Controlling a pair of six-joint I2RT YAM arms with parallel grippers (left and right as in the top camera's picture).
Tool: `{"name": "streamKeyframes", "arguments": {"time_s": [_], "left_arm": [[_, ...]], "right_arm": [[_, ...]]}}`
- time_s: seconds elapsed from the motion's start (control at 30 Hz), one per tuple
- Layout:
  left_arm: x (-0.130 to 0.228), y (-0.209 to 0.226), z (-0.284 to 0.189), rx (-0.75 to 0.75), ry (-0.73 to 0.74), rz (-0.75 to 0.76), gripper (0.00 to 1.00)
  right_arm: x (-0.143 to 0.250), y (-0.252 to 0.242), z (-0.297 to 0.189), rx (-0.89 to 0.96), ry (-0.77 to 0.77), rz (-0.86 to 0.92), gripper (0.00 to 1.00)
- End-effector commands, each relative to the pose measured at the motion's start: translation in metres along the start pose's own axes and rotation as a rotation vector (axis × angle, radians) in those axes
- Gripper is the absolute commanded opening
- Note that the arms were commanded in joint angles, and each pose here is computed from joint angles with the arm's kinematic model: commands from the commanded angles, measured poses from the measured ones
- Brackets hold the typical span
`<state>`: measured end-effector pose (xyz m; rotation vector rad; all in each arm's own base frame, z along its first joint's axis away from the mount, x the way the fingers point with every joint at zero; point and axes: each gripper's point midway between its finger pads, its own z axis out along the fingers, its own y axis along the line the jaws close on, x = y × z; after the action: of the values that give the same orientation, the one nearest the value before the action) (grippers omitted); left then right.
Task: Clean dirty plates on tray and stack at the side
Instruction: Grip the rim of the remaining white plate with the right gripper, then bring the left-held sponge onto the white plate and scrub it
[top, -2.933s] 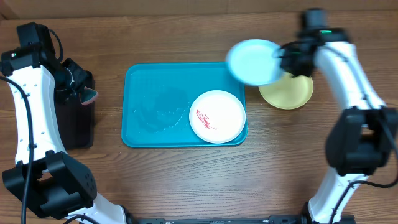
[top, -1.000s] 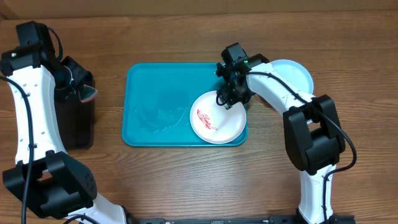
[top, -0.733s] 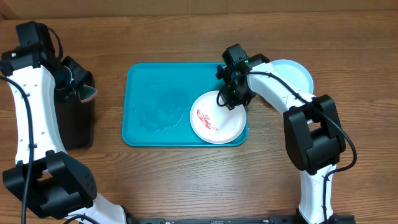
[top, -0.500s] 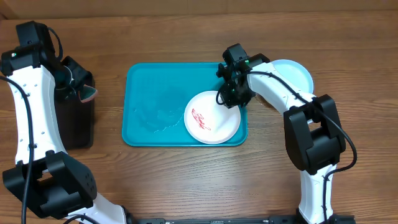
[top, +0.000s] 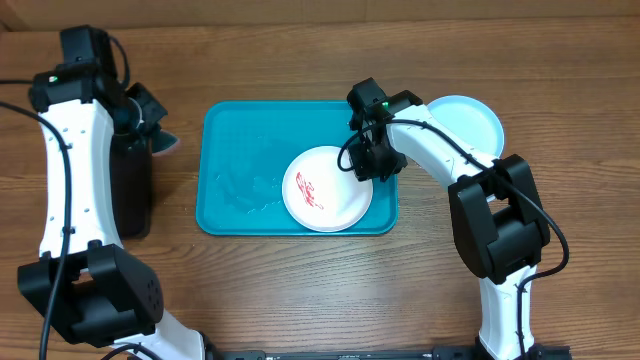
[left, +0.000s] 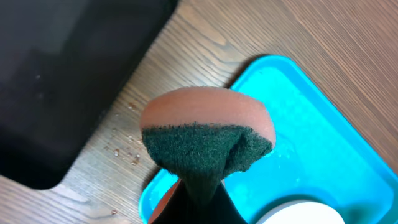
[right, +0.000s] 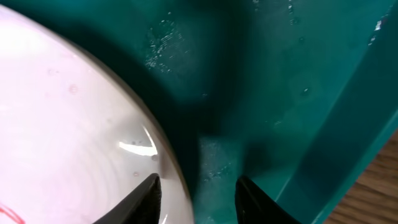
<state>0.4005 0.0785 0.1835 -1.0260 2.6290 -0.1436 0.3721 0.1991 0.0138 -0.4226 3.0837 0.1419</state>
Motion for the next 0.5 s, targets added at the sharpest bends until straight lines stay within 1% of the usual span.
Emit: {"name": "streamKeyframes", "arguments": {"time_s": [0.0,0.13,0.27,0.33,0.47], "left_arm": [[0.011,-0.015,0.006,0.012,0.020,0.085,0.04],[0.019,-0.027,0.007,0.022,0.027,0.128,0.04],[0.030,-0.040,0.007,0.031,0.038,0.172,0.04],[0.038,-0.047,0.009,0.035,0.048,0.203,0.04],[0.065,-0.063,0.024,0.047,0.090,0.267,0.04]], "right_arm": [[-0.002,-0.003,-0.002,0.016,-0.014,-0.040,0.35],[-0.004,0.009,-0.002,-0.050,-0.017,-0.012,0.24],[-0.005,0.012,-0.001,-0.063,-0.020,0.085,0.08],[-0.008,0.014,-0.002,-0.069,-0.030,0.144,0.04],[-0.021,0.032,-0.003,-0.137,-0.076,0.220,0.04]]}}
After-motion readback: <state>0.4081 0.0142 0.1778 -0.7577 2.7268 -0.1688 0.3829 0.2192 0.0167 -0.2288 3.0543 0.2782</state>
